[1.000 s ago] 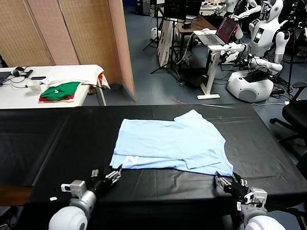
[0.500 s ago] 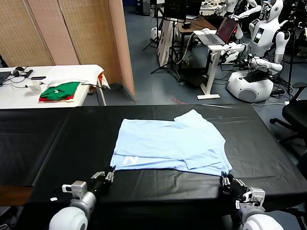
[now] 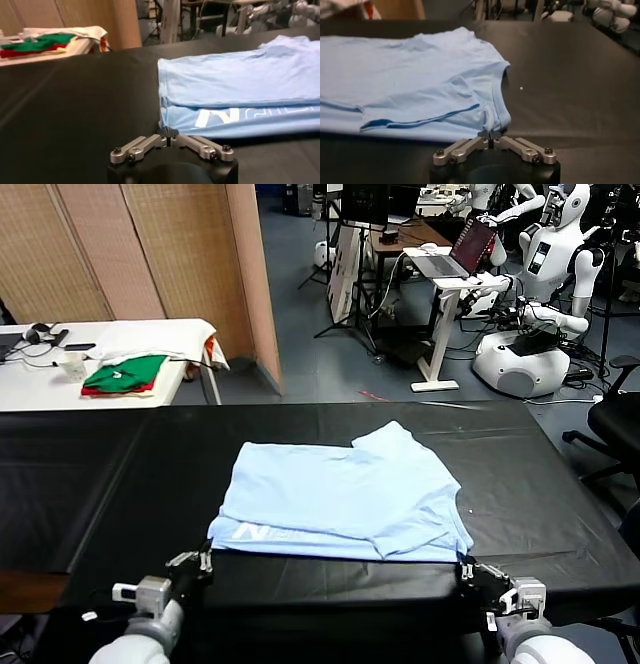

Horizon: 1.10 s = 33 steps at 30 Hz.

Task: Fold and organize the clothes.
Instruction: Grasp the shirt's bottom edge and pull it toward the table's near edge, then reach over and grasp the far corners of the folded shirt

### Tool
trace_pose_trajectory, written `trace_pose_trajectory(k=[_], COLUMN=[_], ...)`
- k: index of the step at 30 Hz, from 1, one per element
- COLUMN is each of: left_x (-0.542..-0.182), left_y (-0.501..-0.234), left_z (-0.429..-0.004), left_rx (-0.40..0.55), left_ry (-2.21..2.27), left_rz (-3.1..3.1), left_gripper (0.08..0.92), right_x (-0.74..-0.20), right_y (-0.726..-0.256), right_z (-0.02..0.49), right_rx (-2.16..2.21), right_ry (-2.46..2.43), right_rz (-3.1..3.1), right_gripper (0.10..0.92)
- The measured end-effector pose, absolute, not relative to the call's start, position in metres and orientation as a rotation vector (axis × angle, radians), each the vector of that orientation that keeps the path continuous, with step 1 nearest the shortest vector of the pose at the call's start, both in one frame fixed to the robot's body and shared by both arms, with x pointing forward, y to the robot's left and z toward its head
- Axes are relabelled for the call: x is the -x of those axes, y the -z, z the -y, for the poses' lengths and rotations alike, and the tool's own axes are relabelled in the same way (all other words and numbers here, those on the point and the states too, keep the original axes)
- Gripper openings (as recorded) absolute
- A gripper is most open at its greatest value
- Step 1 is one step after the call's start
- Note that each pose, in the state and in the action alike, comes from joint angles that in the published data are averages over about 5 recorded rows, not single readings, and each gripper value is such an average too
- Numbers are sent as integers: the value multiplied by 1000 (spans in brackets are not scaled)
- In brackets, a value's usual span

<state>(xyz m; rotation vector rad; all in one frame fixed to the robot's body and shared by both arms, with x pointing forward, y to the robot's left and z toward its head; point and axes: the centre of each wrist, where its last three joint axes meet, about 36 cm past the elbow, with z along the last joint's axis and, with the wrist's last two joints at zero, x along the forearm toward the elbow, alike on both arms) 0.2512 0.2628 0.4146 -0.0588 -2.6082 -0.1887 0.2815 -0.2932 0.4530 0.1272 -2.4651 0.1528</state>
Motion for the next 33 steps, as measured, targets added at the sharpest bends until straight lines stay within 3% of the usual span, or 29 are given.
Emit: trace_pose_trajectory(k=[3,6,12,15,17,20,26,33], left_x=[-240,-233,-224,-223,-223,-230,-267,-334], left_y=[-416,-420,-431,-438,-445,-454,-464,-472], left_z=[-259,-257,-255,-256,-256,-260,-270,-285], left_rx=[46,44,41,31,23,24,79,174], left_ry=[173,155,148,146,128,68,-79,-198], left_rz=[2588,2567,2535,2531,2542,2578,2647,2660], left_gripper=[144,157,455,682,814,893,907,907], right_x=[-277,-271,-257,-256,-259,-273,-329,-405], right_y=[-458,-466,-491,-502,-507,-512,-512,-510], right_z=[291,287,280,278,277,275,280,283], right_rx=[-129,-123,-128,-141,-155,-176,-196,-200], right_ry=[-162,-171,-181,-190,-195,-189,-128,-70], right_rz=[2452,2458,2505,2539,2562,2602,2674,2706], right_gripper=[204,364,742,866,894,905,907,907])
